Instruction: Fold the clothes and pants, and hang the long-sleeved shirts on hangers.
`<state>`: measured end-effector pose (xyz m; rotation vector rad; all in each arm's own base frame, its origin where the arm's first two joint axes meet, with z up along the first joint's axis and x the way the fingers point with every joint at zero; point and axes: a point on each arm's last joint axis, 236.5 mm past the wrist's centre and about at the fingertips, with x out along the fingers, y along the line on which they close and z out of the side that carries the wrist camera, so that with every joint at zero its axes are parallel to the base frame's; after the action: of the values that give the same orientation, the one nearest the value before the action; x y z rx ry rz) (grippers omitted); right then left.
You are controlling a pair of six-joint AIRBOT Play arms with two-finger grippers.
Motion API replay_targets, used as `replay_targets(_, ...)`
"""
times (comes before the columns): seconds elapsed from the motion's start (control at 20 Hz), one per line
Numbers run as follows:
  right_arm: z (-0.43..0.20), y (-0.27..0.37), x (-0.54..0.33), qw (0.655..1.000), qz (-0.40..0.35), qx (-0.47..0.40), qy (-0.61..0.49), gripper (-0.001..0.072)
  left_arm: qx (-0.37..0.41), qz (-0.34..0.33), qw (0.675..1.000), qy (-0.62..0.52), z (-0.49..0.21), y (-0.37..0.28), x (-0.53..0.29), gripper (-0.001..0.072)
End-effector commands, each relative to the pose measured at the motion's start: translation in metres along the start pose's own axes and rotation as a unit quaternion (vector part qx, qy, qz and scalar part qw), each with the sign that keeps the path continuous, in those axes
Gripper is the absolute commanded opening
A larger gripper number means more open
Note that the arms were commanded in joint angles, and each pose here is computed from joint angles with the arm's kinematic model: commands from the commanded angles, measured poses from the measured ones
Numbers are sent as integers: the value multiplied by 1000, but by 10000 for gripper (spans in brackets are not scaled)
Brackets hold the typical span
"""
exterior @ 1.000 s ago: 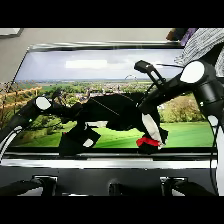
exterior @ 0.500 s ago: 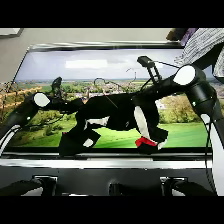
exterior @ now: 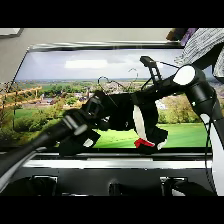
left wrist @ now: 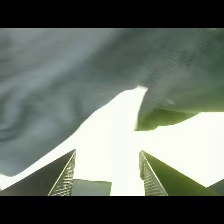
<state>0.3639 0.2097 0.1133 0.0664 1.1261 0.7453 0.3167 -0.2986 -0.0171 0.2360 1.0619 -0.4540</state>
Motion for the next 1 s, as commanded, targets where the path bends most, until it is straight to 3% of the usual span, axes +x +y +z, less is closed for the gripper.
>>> replay_targets(0.0, -6, 1, 0, 1000, 3, 8, 13, 35, 17, 33, 999, 16, -22, -24, 32, 469)
replay_targets(0.25, -7, 1, 0, 1000, 3, 8, 14, 35, -16, 40, 999, 14, -20, -13, 56, 469)
replay_targets(0.45, -7, 2, 0, 1000, 3, 8, 15, 36, -107, 64, 992, 21, -20, 16, 71, 461)
replay_targets(0.5, -8, 2, 0, 1000, 4, 8, 16, 36, -127, 67, 989, 20, -19, 23, 74, 384)
replay_targets(0.6, -11, 3, 0, 1000, 6, 8, 24, 35, -157, 66, 985, 11, -12, 33, 75, 65)
replay_targets(0.65, -14, 4, 0, 1000, 7, 8, 30, 35, -170, 63, 983, 11, -8, 37, 74, 32)
replay_targets(0.8, -25, 7, -3, 999, 13, 6, 52, 35, -171, 44, 984, 25, 4, 42, 58, 31)
replay_targets(0.95, -34, 11, -9, 998, 14, 0, 67, 35, -158, -16, 987, 35, 18, 37, 31, 30)
